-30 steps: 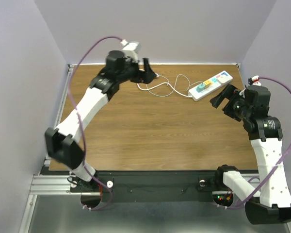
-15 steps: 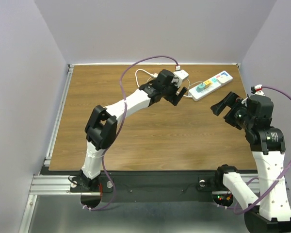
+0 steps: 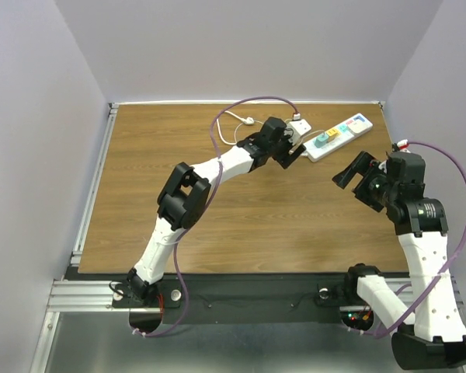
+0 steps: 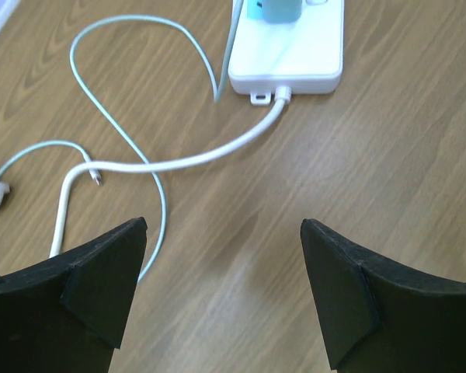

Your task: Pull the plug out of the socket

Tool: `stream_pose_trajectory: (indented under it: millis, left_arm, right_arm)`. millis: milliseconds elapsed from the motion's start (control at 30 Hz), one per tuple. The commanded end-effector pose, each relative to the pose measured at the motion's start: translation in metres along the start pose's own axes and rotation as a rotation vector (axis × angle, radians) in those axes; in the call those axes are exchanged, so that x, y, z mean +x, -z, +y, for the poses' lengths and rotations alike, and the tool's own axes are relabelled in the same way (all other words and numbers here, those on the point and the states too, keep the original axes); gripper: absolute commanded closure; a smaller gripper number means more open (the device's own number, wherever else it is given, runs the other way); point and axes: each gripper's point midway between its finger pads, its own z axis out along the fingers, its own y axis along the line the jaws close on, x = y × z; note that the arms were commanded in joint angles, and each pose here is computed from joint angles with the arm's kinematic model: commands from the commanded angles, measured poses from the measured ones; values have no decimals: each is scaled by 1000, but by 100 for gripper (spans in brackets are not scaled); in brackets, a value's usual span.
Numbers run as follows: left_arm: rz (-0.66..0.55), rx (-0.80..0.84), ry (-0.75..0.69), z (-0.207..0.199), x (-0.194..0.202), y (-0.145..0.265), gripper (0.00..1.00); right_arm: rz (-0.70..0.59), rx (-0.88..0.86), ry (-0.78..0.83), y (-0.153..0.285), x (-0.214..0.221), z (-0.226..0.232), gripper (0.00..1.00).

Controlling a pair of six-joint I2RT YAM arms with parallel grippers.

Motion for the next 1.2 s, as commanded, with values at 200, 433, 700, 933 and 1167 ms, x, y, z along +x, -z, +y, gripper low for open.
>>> stream_pose_trajectory:
  millis: [200, 433, 700, 933, 1167]
  left_arm:
    - [-260, -33, -59, 22, -77, -10, 5]
    - [-263, -20, 30, 25, -79, -1, 12]
    - [-373, -46, 261, 45, -110, 124, 22]
    - [-478, -127, 393, 48, -119, 229, 22]
    - [-603, -240, 475, 56, -108, 326, 21]
  right_arm:
    - [6, -5, 5, -3, -2, 2, 0]
    - [16, 60, -11, -22, 0, -11, 0]
    - [-107, 325, -70, -109, -88, -18, 0]
    - [-248, 372, -227, -163, -189, -14, 0]
    - [-106, 477, -341, -238, -193, -69, 0]
